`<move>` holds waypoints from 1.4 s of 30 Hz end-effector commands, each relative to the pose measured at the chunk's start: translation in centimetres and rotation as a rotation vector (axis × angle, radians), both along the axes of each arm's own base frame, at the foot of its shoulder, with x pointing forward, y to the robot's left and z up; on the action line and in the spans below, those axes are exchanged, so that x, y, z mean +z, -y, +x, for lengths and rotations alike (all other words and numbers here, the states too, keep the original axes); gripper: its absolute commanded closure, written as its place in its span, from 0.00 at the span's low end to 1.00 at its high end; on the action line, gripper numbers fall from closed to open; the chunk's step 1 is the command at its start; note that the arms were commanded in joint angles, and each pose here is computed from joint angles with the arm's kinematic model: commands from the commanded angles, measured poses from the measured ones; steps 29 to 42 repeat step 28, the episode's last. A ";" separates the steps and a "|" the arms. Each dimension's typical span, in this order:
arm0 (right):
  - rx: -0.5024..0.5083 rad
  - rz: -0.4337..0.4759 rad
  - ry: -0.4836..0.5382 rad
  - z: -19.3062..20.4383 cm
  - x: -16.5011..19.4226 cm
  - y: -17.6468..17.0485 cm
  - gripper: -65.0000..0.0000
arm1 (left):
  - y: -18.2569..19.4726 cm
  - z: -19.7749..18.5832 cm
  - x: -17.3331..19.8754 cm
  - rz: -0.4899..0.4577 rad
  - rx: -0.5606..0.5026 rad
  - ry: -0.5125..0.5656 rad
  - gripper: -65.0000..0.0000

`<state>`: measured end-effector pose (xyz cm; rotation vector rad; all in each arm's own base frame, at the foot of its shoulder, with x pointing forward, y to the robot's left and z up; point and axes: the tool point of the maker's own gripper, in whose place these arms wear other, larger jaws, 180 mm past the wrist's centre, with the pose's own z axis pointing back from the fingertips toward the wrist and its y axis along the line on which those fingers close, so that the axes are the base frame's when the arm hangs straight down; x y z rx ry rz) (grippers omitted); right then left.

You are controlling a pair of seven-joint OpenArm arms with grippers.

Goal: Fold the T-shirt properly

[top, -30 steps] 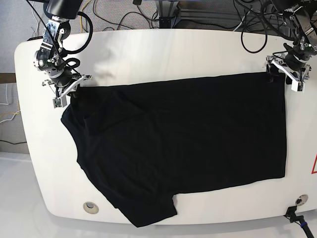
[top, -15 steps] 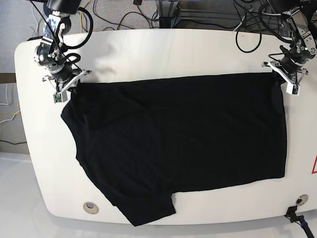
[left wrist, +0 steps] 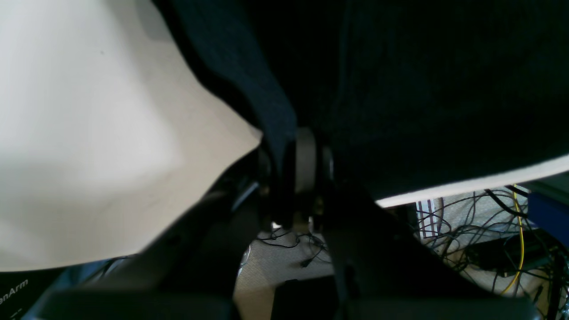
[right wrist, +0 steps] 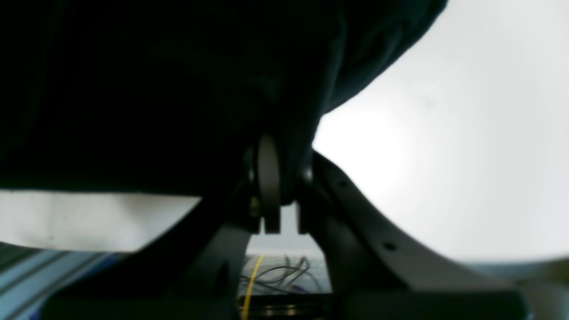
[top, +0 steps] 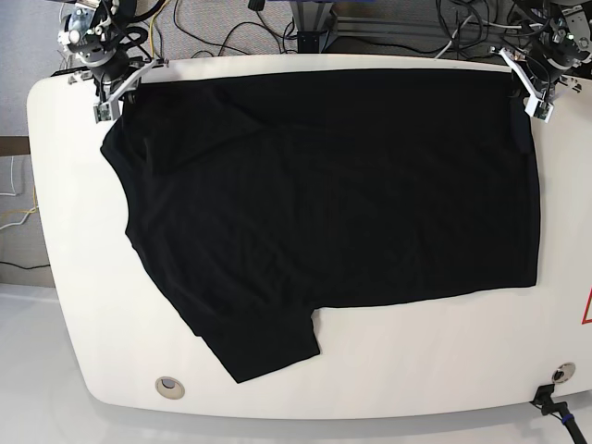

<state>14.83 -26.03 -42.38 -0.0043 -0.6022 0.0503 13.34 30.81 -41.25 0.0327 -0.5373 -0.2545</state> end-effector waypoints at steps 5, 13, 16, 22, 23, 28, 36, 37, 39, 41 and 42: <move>-0.034 -0.013 -0.048 -1.9 -0.3 0.0 1.00 | -0.4 0.2 0.7 0.016 -0.005 0.016 1.00; -0.031 -0.034 -0.034 -1.2 0.4 0.5 0.65 | -0.4 0.8 0.8 0.019 -0.007 0.027 0.69; -0.010 -0.060 0.017 -0.1 2.2 0.3 0.45 | -0.4 1.7 1.6 0.027 -0.014 0.057 0.40; 0.008 -0.088 0.110 2.6 4.8 0.1 0.34 | 0.6 4.5 4.7 0.062 -0.066 0.162 0.34; 0.009 -0.093 0.116 2.8 5.0 0.1 0.34 | 0.8 5.0 5.5 0.074 -0.077 0.186 0.34; 0.007 -0.117 0.190 5.1 6.8 0.9 0.34 | 0.4 8.4 9.1 0.121 -0.093 0.309 0.34; 0.007 -0.117 0.190 5.1 6.8 0.9 0.34 | 0.4 8.4 9.1 0.121 -0.093 0.309 0.34; 0.007 -0.117 0.190 5.1 6.8 0.9 0.34 | 0.4 8.4 9.1 0.121 -0.093 0.309 0.34; 0.007 -0.117 0.190 5.1 6.8 0.9 0.34 | 0.4 8.4 9.1 0.121 -0.093 0.309 0.34; 0.007 -0.117 0.190 5.1 6.8 0.9 0.34 | 0.4 8.4 9.1 0.121 -0.093 0.309 0.34; 0.007 -0.117 0.190 5.1 6.8 0.9 0.34 | 0.4 8.4 9.1 0.121 -0.093 0.309 0.34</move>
